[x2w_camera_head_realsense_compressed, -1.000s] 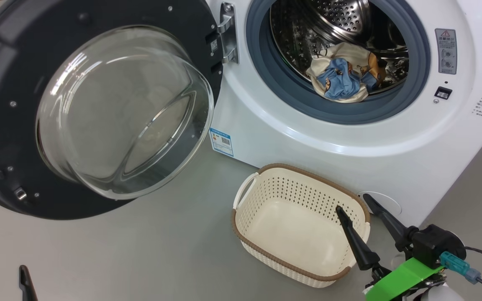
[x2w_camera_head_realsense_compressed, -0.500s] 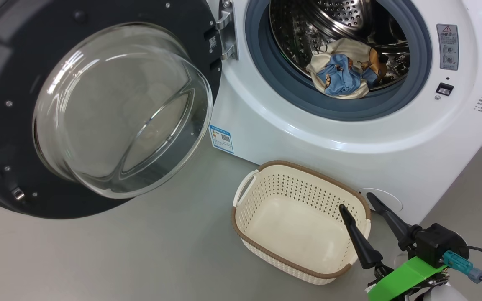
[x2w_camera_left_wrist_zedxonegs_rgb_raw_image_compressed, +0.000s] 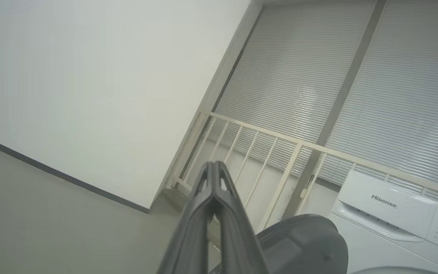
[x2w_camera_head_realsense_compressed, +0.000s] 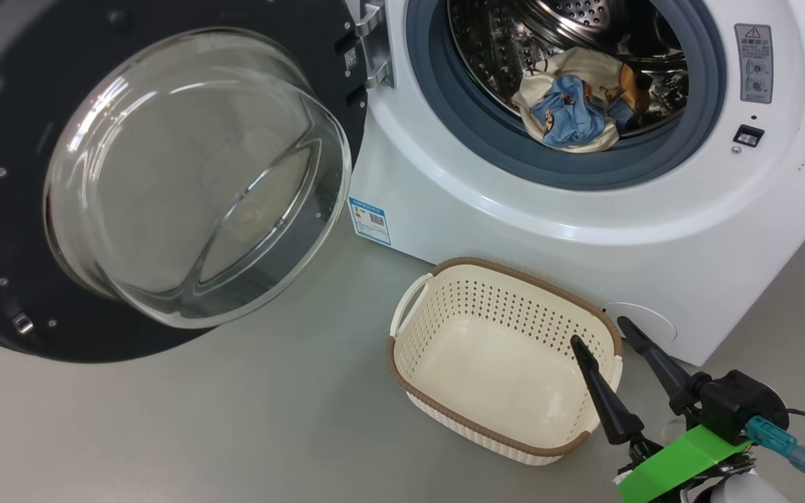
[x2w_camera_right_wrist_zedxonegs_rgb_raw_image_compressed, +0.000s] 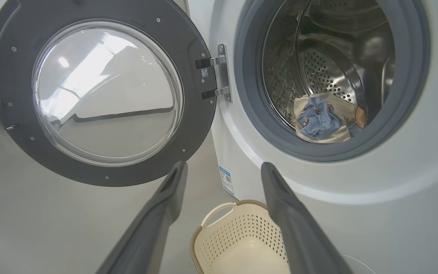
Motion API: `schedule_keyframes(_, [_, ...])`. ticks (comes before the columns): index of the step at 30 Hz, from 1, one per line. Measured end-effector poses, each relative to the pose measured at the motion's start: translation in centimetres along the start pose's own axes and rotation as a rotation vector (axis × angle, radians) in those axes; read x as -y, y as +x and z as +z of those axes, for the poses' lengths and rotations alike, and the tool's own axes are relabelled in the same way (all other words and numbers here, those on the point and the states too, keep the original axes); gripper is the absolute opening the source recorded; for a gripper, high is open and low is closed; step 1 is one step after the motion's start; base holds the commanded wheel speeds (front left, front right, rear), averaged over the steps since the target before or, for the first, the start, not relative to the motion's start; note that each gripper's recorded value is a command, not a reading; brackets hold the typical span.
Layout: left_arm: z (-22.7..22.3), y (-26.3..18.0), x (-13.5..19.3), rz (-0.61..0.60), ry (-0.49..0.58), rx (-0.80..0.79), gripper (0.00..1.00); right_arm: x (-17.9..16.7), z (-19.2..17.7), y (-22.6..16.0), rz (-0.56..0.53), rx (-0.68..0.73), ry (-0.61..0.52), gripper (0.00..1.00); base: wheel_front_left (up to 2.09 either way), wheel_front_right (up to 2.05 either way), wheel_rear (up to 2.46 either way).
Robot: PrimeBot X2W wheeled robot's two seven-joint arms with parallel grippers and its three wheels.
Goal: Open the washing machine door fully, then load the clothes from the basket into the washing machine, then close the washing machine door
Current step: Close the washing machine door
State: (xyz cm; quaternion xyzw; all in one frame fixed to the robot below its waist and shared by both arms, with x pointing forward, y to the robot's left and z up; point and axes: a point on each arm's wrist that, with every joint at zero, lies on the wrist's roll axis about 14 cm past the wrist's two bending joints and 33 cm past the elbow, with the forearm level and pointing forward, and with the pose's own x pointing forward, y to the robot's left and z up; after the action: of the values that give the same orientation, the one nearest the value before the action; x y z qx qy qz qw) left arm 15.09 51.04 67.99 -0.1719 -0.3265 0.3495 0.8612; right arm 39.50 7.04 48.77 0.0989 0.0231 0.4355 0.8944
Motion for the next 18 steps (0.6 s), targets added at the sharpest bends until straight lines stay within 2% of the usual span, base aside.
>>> schedule_keyframes(4, [-0.2, 2.4, -0.4, 0.009, -0.028, -0.061, 0.00, 0.2, -0.1, 0.0, -0.006, -0.001, 0.005, 1.00, 0.00, 0.00, 0.00])
schedule_keyframes(10, [-3.0, 5.1, 0.0, 0.028, -0.057, -0.230, 0.00, 0.7, -0.4, 0.0, -0.010, -0.005, 0.011, 1.00, 0.00, 0.00, 0.00])
schedule_keyframes(18, [-9.3, 6.2, -0.7, 0.122, -0.050, -0.537, 0.00, 1.9, -1.5, 0.1, -0.014, -0.021, 0.018, 1.00, 0.00, 0.00, 0.00])
